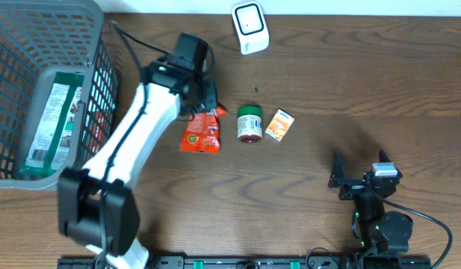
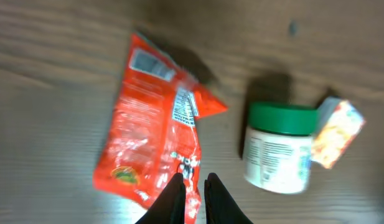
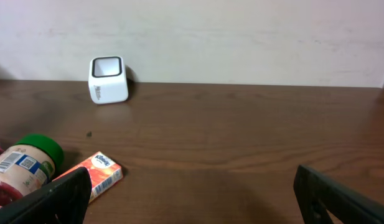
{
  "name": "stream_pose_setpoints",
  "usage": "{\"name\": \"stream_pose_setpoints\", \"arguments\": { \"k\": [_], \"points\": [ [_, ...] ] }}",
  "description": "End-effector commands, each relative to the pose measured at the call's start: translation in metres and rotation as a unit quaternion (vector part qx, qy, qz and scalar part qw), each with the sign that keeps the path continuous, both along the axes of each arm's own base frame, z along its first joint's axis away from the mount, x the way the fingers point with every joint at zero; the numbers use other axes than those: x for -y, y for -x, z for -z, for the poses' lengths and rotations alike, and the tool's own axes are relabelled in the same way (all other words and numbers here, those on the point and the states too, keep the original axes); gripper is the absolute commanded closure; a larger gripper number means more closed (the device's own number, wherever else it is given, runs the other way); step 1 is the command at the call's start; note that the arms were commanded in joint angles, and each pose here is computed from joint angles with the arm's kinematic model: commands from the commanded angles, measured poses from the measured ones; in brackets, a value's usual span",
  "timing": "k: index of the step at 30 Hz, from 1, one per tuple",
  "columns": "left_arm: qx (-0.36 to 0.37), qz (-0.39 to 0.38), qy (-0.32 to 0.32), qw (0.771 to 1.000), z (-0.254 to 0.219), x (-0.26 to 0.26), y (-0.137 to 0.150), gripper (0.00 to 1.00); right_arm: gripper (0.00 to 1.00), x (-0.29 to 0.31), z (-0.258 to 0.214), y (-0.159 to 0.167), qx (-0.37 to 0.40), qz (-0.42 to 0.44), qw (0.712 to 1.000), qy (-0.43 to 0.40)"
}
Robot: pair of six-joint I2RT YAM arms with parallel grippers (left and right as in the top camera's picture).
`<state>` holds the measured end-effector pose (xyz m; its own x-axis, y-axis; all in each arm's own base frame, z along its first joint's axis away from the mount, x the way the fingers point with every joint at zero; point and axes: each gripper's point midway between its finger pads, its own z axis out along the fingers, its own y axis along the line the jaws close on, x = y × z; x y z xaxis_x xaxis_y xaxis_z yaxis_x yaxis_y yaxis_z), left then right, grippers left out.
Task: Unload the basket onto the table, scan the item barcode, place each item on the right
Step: 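Lower the red bag left of the jar and release it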
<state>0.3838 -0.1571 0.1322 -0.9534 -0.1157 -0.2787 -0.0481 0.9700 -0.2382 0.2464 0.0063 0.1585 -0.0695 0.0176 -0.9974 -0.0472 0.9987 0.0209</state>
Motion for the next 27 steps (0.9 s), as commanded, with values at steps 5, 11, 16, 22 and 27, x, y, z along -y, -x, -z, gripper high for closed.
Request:
{"name": "stream_pose_setpoints", "arguments": {
  "k": [5, 11, 16, 22, 27],
  "points": [
    [-0.091, 0.024, -0.026, 0.995, 0.086, 0.008, 0.012, 0.87, 0.01, -0.002, 0.001, 0.000, -0.001, -0.004, 1.000, -0.007],
    [-0.165, 0.039, -0.058, 0.984, 0.118, -0.003, 0.037, 0.87, 0.01, -0.002, 0.001, 0.000, -0.001, -0.004, 1.000, -0.007],
    [-0.159, 0.050, -0.056, 0.984, 0.105, -0.002, 0.039, 0.86, 0.01, -0.002, 0.001, 0.000, -0.001, -0.004, 1.000, -0.007],
    [-0.039, 0.048, -0.020, 0.998, 0.035, 0.005, 0.009, 0.84, 0.01, -0.002, 0.001, 0.000, -0.001, -0.004, 1.000, -0.007],
    [0.029, 0.047, 0.000, 0.998, 0.004, 0.011, -0.008, 0.83, 0.01, -0.002, 0.001, 0.000, -0.001, -0.004, 1.000, -0.007]
  ]
}}
